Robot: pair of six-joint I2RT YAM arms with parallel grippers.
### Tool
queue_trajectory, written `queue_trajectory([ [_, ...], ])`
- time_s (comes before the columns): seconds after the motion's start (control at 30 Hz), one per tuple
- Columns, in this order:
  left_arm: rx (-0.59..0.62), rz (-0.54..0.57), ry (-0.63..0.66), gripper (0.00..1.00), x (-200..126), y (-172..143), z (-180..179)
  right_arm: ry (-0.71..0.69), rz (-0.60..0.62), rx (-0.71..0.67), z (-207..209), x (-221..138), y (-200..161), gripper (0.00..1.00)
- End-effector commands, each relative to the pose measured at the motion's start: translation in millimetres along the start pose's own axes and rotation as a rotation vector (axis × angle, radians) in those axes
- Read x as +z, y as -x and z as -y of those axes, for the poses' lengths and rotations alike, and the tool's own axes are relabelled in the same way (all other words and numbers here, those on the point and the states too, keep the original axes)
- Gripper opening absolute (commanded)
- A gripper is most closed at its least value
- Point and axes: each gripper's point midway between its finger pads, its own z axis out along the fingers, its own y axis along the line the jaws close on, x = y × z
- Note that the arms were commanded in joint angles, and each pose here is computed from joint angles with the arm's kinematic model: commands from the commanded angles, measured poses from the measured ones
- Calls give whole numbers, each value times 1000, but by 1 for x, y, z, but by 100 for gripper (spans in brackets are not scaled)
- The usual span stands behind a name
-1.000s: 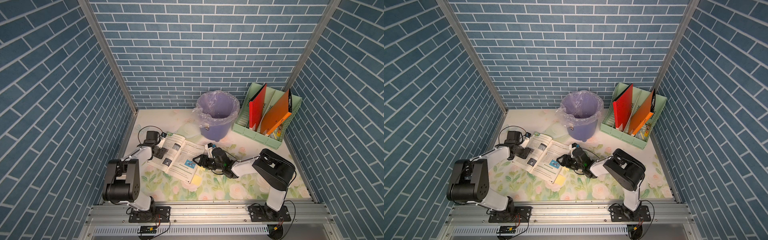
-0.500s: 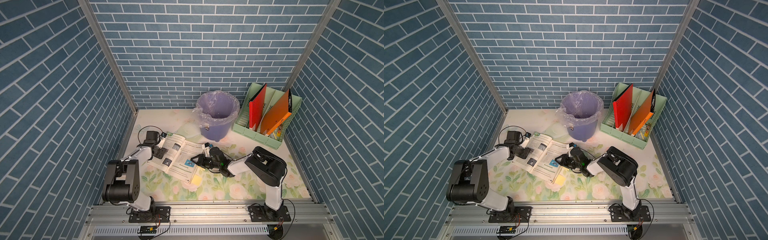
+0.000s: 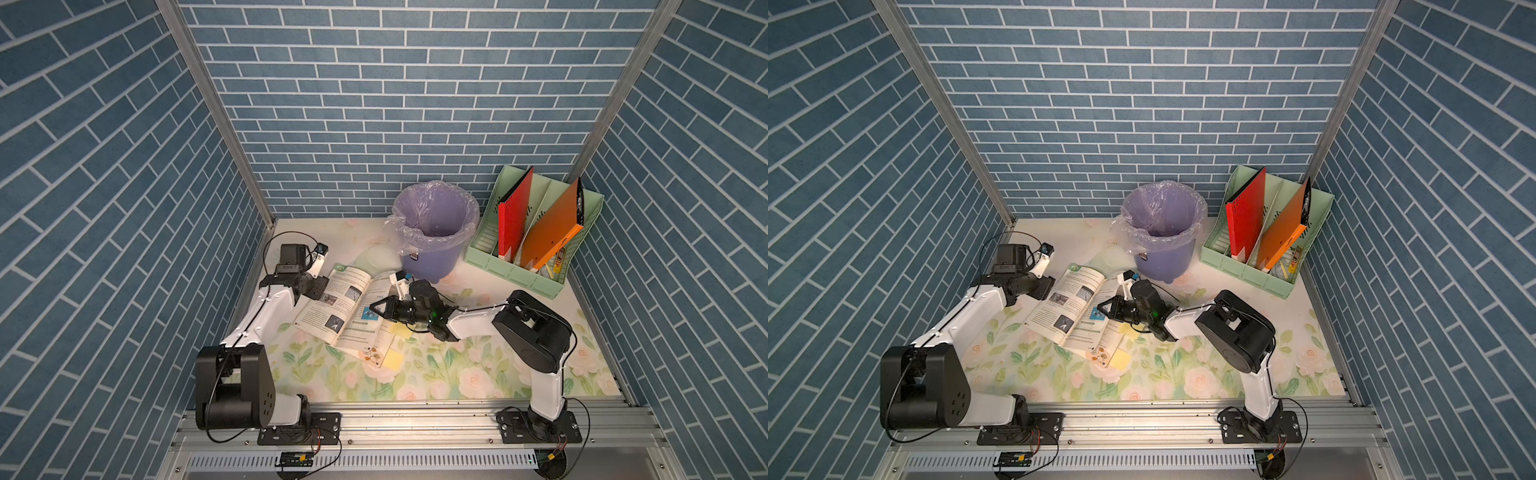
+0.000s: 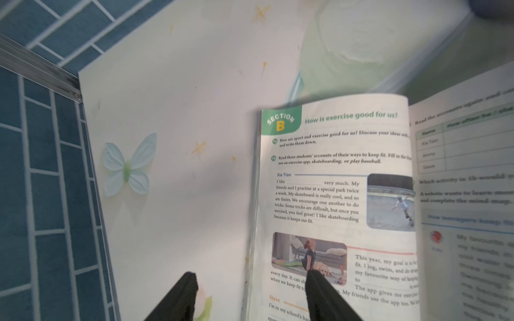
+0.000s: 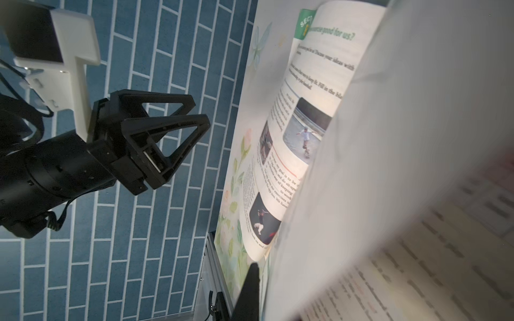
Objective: Peel off the used sticky note
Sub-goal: Turn the page of the book at the center of the board.
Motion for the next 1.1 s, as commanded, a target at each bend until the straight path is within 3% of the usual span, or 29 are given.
queue_trajectory([
  [0.0, -21, 14, -61, 70, -24, 6, 2, 14, -46, -67, -10, 18, 3, 18],
  [0.17, -63, 41, -62, 73, -45, 9, -17, 0, -95, -104, -12, 56, 12, 47],
  [0.3, -71, 47, -72, 73, -56, 7, -23, -18, -138, -74, 13, 87, 12, 56],
  [0.53, -56, 46, -118, 73, -63, 0, -10, 13, -153, -78, 11, 122, 25, 71],
  [0.6, -57, 46, -128, 73, -63, 0, -8, 29, -165, -81, 7, 130, 28, 82],
  [0.63, -59, 43, -134, 73, -63, -1, -7, 34, -169, -84, 5, 132, 30, 94],
  [0.67, -57, 42, -139, 73, -63, -1, -6, 41, -167, -89, 2, 134, 32, 99],
  [1.07, -47, 55, -131, 73, -66, 1, -7, 95, -169, -108, -21, 139, 35, 100],
])
